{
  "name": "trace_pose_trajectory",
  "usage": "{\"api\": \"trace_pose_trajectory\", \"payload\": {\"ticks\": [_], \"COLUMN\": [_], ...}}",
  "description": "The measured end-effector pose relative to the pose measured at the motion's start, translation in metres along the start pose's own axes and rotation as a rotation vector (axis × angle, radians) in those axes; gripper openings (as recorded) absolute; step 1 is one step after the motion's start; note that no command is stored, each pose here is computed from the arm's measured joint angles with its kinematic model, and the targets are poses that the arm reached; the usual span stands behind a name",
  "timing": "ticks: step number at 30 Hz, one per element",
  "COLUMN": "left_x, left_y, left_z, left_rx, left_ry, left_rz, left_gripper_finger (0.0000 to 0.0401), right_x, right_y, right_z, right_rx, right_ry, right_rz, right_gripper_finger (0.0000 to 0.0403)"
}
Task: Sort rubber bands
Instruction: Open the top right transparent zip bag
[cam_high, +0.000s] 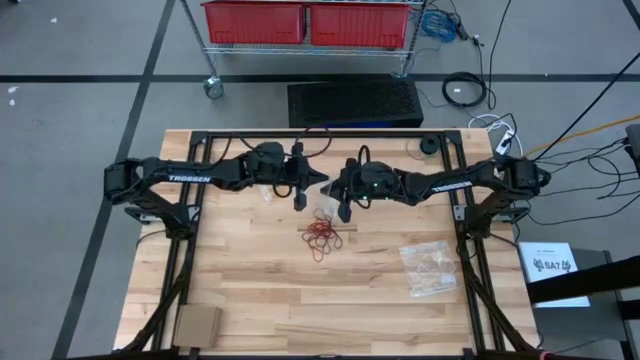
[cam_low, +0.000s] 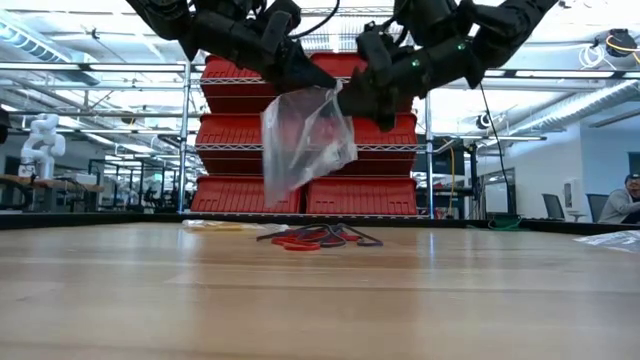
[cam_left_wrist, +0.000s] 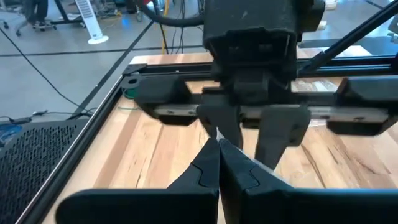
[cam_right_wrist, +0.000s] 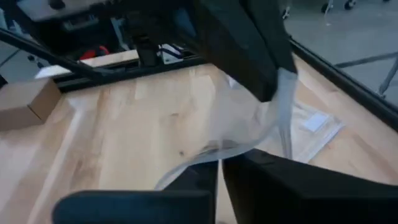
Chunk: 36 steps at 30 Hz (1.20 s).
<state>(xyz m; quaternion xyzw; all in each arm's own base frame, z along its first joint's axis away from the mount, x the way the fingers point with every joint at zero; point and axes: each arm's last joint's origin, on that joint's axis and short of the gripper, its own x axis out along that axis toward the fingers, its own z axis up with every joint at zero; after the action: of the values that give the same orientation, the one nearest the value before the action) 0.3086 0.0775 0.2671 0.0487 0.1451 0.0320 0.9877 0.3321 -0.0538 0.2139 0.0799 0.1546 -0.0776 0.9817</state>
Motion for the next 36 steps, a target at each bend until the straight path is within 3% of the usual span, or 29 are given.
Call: {"api": "trace_pose_trajectory", "payload": {"ticks": [3, 8, 15, 20, 27, 31, 36], "left_x": [0.001, 0.001, 0.001, 0.001, 0.008, 0.009, 0.009], "left_y": [-0.002, -0.007, -0.008, -0.008, -0.007, -0.008, -0.009], "left_z": [0.001, 0.005, 0.007, 0.007, 0.004, 0.005, 0.007], "left_rx": [-0.001, -0.012, -0.033, -0.034, -0.076, -0.083, -0.086], "left_ry": [-0.014, -0.042, -0.063, -0.068, -0.078, -0.086, -0.120], "left_rz": [-0.004, -0.015, -0.018, -0.017, -0.017, -0.020, -0.020], "left_gripper_finger": [0.0000, 0.0000, 0.0000, 0.0000, 0.0000, 0.0000, 0.0000], "right_x": [0.006, 0.013, 0.013, 0.013, 0.013, 0.013, 0.009], "right_y": [0.005, 0.025, 0.033, 0.033, 0.032, 0.030, 0.029], "right_z": [-0.006, -0.010, -0.015, -0.015, -0.015, -0.016, -0.015], "right_rx": [-0.065, -0.271, -0.522, -0.541, -0.496, -0.490, -0.433], "right_ry": [0.009, -0.051, -0.026, -0.023, -0.024, 0.003, 0.023], "right_rz": [0.021, 0.057, -0.101, -0.110, -0.135, -0.210, -0.221], "right_gripper_finger": [0.0005, 0.0001, 0.0000, 0.0030, 0.0136, 0.0187, 0.0206]}}
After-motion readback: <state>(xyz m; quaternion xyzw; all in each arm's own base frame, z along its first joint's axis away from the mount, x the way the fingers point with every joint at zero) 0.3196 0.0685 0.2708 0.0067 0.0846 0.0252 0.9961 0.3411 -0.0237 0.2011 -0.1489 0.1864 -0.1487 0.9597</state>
